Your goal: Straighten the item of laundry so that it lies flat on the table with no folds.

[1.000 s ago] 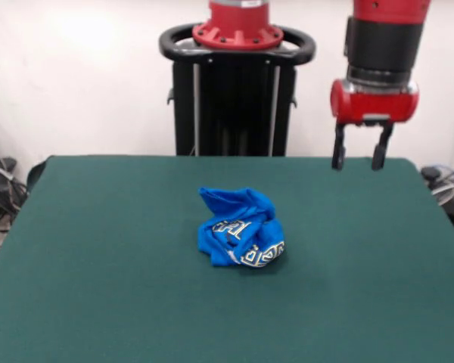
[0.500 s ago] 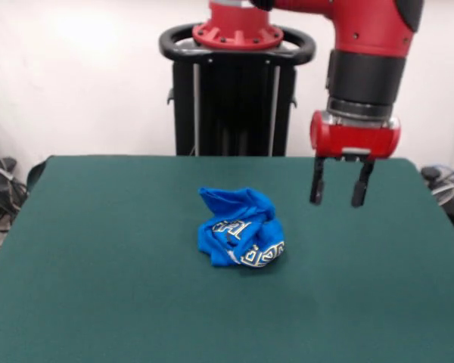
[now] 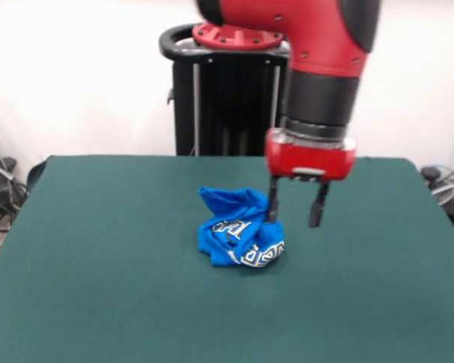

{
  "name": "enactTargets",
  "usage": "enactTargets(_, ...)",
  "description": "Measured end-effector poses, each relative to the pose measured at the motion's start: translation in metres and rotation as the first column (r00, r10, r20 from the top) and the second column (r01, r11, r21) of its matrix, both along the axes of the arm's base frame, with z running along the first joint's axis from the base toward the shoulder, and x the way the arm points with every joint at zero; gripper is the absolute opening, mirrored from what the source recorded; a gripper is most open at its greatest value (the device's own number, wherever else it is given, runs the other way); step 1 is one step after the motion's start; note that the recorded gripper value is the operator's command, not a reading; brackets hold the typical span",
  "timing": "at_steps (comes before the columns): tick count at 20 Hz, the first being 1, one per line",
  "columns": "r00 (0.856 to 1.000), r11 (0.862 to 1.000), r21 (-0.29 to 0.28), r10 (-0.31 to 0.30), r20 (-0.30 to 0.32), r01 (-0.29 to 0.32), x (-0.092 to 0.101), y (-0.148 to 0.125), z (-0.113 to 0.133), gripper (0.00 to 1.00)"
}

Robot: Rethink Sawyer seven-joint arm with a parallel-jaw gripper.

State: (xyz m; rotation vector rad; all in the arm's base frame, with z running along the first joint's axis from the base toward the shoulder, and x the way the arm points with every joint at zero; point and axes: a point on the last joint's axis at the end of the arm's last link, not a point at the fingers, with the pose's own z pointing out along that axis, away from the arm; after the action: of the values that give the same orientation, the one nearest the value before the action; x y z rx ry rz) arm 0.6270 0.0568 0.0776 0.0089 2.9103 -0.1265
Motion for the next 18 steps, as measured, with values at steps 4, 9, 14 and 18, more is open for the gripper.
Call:
enactTargets(4, 0.999, 0.999, -0.003, -0.042, -0.003, 0.042, 0.002, -0.028, -0.008, 1.00)
enactTargets(9, 0.999, 0.999, -0.014, -0.043, 0.003, 0.043, 0.001, -0.031, -0.015, 1.00)
enactTargets(14, 0.999, 0.999, -0.017, -0.043, 0.017, 0.043, -0.004, -0.031, -0.022, 1.00)
enactTargets(18, 0.998, 0.999, -0.007, -0.052, 0.019, 0.053, -0.017, -0.032, -0.034, 1.00)
